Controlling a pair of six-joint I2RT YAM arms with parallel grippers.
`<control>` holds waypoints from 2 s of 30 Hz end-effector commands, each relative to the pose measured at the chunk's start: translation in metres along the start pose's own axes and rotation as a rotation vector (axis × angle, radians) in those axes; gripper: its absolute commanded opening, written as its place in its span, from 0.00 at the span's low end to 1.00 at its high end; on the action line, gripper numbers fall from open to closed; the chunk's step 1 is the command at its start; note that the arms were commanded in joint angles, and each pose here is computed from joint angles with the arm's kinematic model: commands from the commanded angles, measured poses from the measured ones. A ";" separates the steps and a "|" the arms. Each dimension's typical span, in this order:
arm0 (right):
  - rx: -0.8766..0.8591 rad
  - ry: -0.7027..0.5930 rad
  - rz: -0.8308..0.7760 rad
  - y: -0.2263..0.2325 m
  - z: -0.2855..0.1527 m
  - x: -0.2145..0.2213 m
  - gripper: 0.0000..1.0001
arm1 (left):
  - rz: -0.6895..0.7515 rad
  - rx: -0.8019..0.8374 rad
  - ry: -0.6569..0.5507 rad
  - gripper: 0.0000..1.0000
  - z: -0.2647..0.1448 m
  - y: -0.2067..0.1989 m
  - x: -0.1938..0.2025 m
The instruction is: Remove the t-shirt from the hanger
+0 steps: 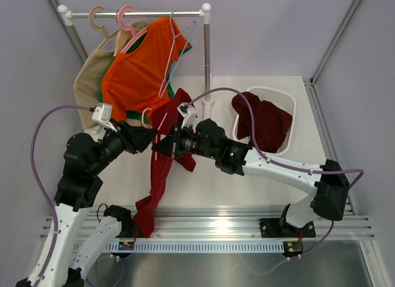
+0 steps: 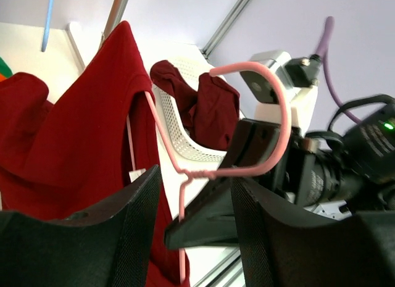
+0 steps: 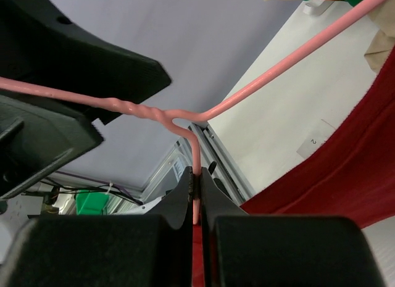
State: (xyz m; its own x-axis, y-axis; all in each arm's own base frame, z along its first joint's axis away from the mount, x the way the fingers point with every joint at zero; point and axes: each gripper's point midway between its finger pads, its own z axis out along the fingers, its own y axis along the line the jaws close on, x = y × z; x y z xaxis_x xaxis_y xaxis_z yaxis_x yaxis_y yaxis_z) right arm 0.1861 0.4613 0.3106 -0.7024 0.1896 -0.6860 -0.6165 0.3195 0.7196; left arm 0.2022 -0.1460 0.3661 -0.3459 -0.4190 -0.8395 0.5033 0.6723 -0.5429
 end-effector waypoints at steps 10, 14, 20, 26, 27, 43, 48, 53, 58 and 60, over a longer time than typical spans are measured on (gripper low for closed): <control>-0.078 -0.064 -0.019 0.028 -0.012 -0.023 0.00 | 0.047 -0.010 -0.007 0.23 0.034 -0.002 -0.003; -0.085 -0.054 -0.014 0.029 -0.013 -0.021 0.00 | 0.056 -0.024 -0.001 0.19 0.039 -0.001 0.001; -0.089 -0.054 -0.007 0.037 -0.024 -0.026 0.00 | 0.103 -0.053 0.034 0.34 0.049 0.003 0.025; -0.107 -0.097 0.015 0.047 -0.037 -0.038 0.00 | 0.153 -0.105 -0.012 0.12 0.052 0.003 0.020; -0.103 -0.099 0.017 0.046 -0.039 -0.038 0.00 | 0.158 -0.115 -0.017 0.12 0.052 0.005 0.019; -0.049 -0.025 -0.016 0.015 -0.059 -0.020 0.81 | 0.136 -0.078 -0.028 0.00 0.067 -0.017 -0.004; -0.031 -0.019 -0.082 0.014 -0.068 -0.020 0.87 | 0.143 -0.068 -0.043 0.00 0.065 -0.021 -0.011; 0.112 -0.165 -0.203 -0.002 -0.107 -0.061 0.65 | 0.202 -0.068 -0.002 0.00 0.048 -0.017 -0.002; 0.112 -0.037 -0.673 -0.010 -0.143 -0.087 0.60 | 0.260 -0.036 0.076 0.00 0.015 -0.021 0.007; 0.278 -0.027 -0.712 -0.041 -0.156 -0.110 0.71 | 0.252 0.001 0.101 0.00 -0.004 -0.030 0.008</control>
State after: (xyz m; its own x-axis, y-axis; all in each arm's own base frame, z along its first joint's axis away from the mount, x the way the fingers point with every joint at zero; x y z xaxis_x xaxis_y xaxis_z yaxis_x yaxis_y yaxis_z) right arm 0.2107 0.3171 0.3745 -0.3412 0.1007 -0.9346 -0.7808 0.5232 0.3414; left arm 0.2112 -0.1765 0.3354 -0.3559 -0.1601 -0.9207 0.4998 0.7999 -0.3323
